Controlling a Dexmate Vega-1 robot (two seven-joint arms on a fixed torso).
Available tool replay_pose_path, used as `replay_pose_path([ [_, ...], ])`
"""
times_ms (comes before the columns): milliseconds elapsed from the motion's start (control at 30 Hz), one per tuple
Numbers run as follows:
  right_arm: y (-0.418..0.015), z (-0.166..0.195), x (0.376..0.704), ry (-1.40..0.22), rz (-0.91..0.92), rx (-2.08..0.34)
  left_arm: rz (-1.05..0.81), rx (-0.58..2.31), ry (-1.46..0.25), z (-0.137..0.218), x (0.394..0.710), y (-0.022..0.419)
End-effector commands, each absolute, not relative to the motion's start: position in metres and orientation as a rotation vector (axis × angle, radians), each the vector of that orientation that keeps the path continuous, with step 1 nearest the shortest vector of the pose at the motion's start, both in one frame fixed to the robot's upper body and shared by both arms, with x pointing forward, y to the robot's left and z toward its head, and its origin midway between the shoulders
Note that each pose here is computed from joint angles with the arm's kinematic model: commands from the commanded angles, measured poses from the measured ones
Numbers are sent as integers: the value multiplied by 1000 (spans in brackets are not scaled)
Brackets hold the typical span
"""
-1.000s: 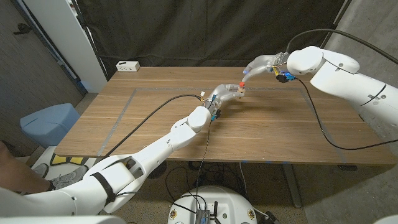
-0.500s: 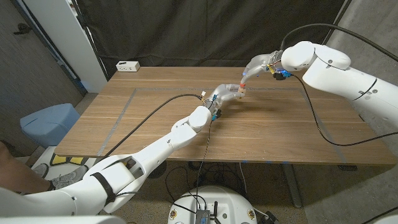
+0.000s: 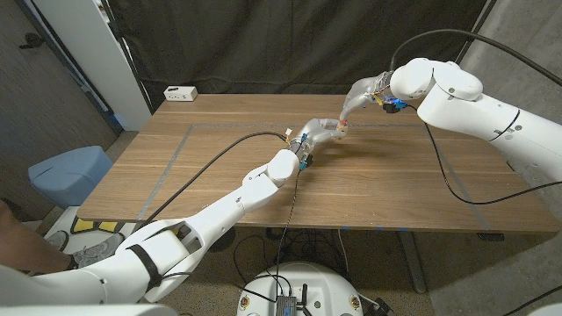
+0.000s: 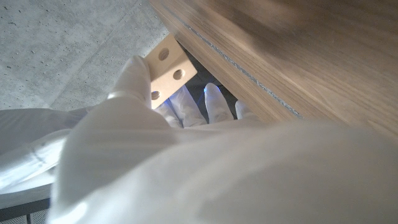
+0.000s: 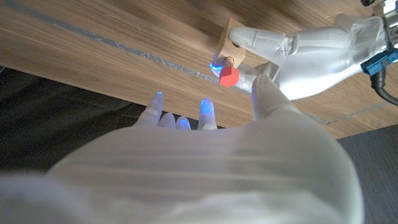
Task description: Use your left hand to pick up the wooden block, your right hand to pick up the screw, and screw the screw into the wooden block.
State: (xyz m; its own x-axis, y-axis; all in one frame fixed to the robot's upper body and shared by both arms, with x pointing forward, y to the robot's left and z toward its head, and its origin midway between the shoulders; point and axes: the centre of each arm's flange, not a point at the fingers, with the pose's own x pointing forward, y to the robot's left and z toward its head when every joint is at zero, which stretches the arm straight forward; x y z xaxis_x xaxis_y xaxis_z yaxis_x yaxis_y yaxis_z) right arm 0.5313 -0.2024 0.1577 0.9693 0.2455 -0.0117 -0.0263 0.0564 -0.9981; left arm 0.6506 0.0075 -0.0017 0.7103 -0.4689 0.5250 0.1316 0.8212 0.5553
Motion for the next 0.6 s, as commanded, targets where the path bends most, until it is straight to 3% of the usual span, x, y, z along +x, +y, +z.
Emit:
replay_pose_path([
  [33,-200,155,532,-164,175,-1538,-349,516,-705,-3,650,7],
  [600,-195,151,542,-154,163,-1552,-346,515,-704,-2,652,9],
])
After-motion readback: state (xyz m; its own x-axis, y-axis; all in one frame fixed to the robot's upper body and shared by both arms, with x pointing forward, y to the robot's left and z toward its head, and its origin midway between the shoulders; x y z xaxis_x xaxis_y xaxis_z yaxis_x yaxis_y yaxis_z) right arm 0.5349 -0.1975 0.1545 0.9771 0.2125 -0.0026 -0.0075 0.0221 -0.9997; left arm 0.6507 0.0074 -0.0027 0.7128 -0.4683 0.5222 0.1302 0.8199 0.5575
